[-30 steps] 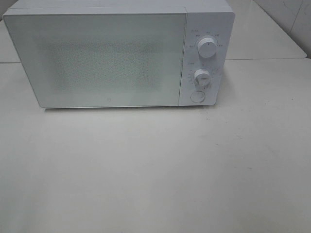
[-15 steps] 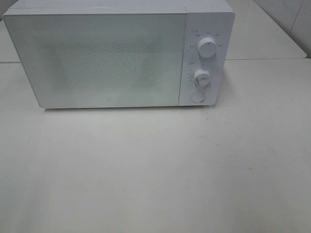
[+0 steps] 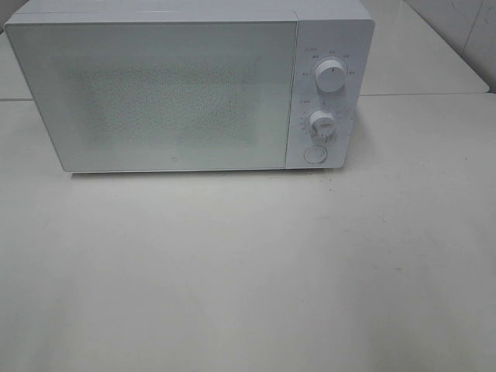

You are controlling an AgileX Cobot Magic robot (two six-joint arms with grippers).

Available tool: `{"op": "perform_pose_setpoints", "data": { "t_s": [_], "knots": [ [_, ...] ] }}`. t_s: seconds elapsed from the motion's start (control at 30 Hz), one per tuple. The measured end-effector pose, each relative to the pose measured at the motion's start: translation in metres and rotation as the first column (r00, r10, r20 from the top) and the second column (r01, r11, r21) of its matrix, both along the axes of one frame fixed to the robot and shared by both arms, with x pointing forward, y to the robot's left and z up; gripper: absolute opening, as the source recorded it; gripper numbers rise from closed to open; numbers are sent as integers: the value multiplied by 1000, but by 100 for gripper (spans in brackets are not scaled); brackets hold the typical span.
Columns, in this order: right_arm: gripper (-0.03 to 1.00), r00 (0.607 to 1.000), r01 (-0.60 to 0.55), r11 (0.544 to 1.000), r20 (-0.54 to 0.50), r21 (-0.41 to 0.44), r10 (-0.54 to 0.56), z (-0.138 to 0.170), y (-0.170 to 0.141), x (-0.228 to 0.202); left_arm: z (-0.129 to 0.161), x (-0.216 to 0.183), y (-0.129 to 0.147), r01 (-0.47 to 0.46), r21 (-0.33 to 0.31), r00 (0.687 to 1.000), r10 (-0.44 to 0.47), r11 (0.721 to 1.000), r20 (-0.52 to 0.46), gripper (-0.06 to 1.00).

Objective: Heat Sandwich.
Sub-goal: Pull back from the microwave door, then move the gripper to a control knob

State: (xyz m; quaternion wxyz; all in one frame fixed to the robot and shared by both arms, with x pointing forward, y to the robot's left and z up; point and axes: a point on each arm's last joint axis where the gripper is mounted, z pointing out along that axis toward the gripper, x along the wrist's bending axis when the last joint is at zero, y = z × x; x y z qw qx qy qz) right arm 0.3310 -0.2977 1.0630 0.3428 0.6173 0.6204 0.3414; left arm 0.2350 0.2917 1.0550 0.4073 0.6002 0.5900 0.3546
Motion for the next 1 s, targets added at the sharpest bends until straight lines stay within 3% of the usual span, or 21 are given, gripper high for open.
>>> {"op": "perform_pose_setpoints", "data": {
  "t_s": [0.6, 1.0],
  "knots": [
    [77, 999, -24, 1000, 27, 10, 24, -17, 6, 69, 0, 0, 0, 0, 0, 1000, 0, 1000, 0, 99],
    [77, 988, -47, 999, 148, 22, 43, -31, 11, 116, 0, 0, 0, 0, 0, 1000, 0, 1000, 0, 99]
  ]
}}
